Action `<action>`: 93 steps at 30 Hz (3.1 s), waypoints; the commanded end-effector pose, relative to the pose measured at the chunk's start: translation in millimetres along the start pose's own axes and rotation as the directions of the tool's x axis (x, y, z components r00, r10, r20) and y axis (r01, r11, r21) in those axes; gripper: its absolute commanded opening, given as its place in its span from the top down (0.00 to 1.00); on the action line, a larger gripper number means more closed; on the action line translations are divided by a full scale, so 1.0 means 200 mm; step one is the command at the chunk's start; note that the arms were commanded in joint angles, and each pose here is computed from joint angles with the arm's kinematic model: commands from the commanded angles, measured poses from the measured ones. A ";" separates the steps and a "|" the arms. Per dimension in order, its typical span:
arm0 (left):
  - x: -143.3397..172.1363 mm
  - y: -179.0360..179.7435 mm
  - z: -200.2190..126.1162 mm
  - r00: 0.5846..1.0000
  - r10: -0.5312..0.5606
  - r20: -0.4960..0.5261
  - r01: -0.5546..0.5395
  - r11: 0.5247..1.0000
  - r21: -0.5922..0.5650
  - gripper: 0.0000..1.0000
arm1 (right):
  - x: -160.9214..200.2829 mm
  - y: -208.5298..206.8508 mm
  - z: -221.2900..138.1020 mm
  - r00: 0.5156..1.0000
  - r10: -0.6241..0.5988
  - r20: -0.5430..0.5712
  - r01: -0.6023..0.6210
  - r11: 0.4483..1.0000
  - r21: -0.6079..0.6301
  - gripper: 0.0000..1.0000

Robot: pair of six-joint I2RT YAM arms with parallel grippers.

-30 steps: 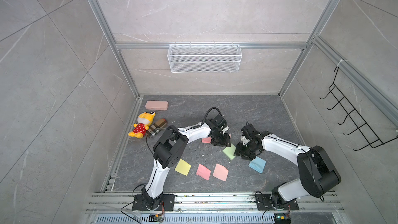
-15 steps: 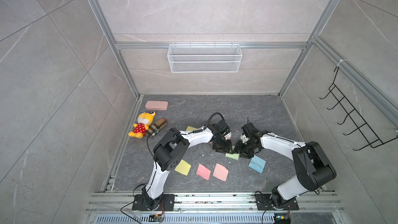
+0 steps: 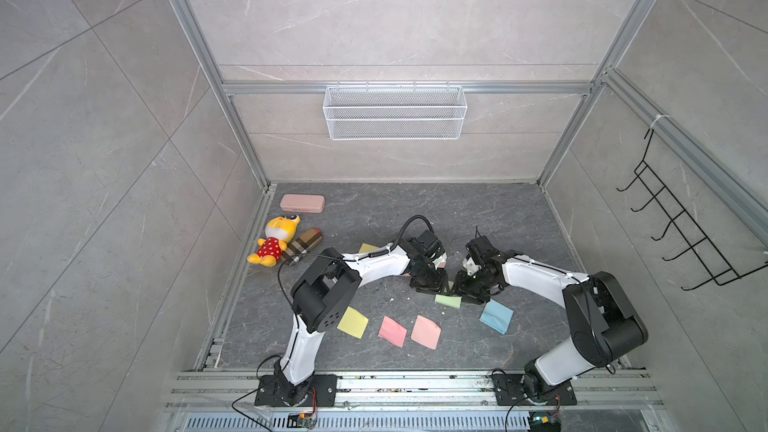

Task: Tear off pages from different memo pads
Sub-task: Pick up the memo pad from the center of the board.

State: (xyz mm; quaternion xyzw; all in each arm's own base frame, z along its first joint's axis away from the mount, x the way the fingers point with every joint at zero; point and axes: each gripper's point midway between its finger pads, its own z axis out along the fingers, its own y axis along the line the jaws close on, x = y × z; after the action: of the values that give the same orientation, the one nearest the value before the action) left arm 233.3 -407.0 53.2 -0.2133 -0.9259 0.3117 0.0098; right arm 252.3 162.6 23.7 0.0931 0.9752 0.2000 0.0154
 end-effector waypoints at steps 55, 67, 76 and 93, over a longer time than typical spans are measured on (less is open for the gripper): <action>-0.24 0.01 -0.60 0.900 -0.274 0.340 0.011 0.792 0.610 0.33 | 0.08 0.51 -0.48 0.999 -0.027 0.039 0.043 0.865 -0.500 1.00; -0.26 -0.05 -0.66 0.882 -0.279 0.380 -0.054 0.741 0.669 0.31 | 0.06 0.72 -0.69 0.995 -0.078 0.068 0.103 0.796 -0.597 1.00; -0.24 -0.15 -0.75 0.900 -0.232 0.368 -0.112 0.694 0.712 0.60 | 0.04 0.71 -0.66 0.996 -0.062 0.069 0.091 0.807 -0.583 1.00; -0.14 -0.18 -0.78 0.908 -0.189 0.373 -0.170 0.649 0.742 0.56 | 0.02 0.75 -0.69 0.998 -0.037 0.060 0.067 0.774 -0.630 1.00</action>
State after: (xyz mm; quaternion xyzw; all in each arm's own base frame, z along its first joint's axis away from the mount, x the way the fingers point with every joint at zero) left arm 275.0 -353.3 166.3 -0.0614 -0.7308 0.6763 -0.0691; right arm 263.4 242.5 201.1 0.0652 0.8610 0.4998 0.0678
